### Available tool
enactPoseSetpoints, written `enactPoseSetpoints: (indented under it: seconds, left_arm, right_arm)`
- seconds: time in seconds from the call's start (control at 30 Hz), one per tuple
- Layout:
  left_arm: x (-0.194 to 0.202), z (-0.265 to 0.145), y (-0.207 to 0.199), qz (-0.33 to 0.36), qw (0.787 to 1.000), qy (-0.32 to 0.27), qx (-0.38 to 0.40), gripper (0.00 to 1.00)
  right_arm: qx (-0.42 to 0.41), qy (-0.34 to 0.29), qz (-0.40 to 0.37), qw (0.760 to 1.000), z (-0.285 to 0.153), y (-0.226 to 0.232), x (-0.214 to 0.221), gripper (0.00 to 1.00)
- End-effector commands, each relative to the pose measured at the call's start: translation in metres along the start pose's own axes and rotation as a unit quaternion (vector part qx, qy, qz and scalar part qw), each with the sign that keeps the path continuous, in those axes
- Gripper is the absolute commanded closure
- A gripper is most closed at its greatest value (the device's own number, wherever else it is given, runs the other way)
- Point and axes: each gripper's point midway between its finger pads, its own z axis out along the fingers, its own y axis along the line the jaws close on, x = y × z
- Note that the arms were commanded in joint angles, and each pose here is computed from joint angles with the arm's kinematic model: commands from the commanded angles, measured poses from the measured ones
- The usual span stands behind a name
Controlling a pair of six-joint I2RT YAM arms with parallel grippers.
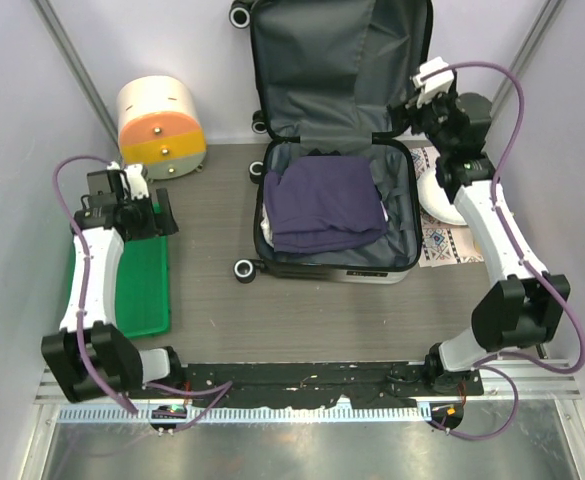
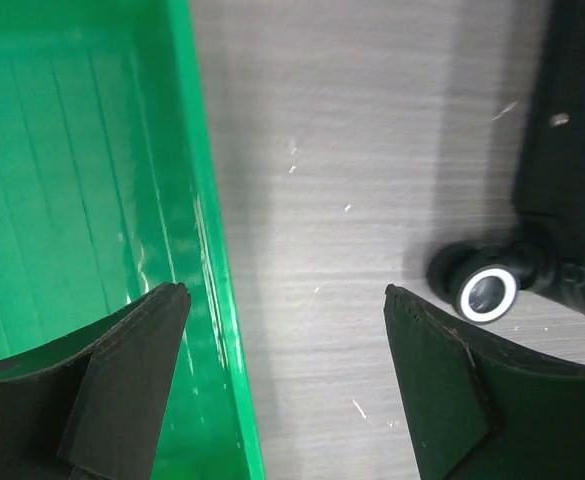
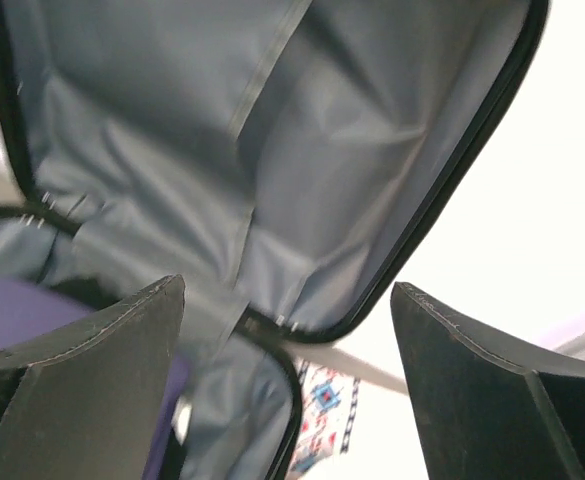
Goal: Open, take out, and arrange the luggage
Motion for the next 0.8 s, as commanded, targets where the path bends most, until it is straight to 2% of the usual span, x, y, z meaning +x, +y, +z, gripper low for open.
enactPoseSetpoints:
  seconds: [0.0, 0.23, 0.3, 0.37, 0.43, 0.47, 0.53, 0.57, 0.63, 0.73, 0.77]
  left_arm:
    - [0.059, 0.016, 0.028, -0.084, 0.985, 0.131, -0.080, 0.18]
    - [0.085, 0.062, 0.064, -0.134, 0.965, 0.151, -0.168, 0.21]
    - [0.099, 0.075, 0.070, -0.146, 0.956, 0.177, -0.181, 0.25]
    - [0.102, 0.086, 0.066, -0.138, 0.957, 0.185, -0.174, 0.30]
    - [0.104, 0.098, 0.054, -0.102, 0.964, 0.190, -0.153, 0.39]
    - [0.104, 0.102, 0.047, -0.086, 0.968, 0.190, -0.137, 0.55]
    - [0.101, 0.107, 0.031, -0.029, 0.975, 0.190, -0.108, 0.73]
    - [0.101, 0.109, 0.022, -0.010, 0.977, 0.193, -0.087, 0.88]
    - [0.099, 0.107, 0.012, 0.064, 0.975, 0.205, -0.059, 0.98]
    - [0.098, 0.097, 0.010, 0.116, 0.968, 0.221, -0.036, 1.00]
    - [0.098, 0.091, 0.009, 0.157, 0.961, 0.227, -0.014, 1.00]
  right_arm:
    - [-0.034, 0.048, 0.035, 0.998, -0.030, 0.030, 0.035, 0.11]
    - [-0.040, 0.095, 0.059, 0.993, -0.069, 0.047, 0.058, 0.11]
    - [-0.039, 0.101, 0.052, 0.993, -0.080, 0.048, 0.058, 0.11]
    - [-0.037, 0.109, 0.047, 0.992, -0.087, 0.048, 0.061, 0.11]
    - [-0.030, 0.111, 0.041, 0.993, -0.094, 0.046, 0.060, 0.11]
    - [-0.031, 0.115, 0.040, 0.992, -0.096, 0.047, 0.062, 0.10]
    - [-0.029, 0.119, 0.038, 0.992, -0.101, 0.047, 0.063, 0.10]
    - [-0.031, 0.123, 0.038, 0.991, -0.102, 0.048, 0.065, 0.10]
    - [-0.032, 0.126, 0.040, 0.991, -0.105, 0.050, 0.066, 0.10]
    - [-0.034, 0.131, 0.042, 0.990, -0.108, 0.051, 0.068, 0.10]
    - [-0.034, 0.131, 0.044, 0.990, -0.108, 0.051, 0.068, 0.10]
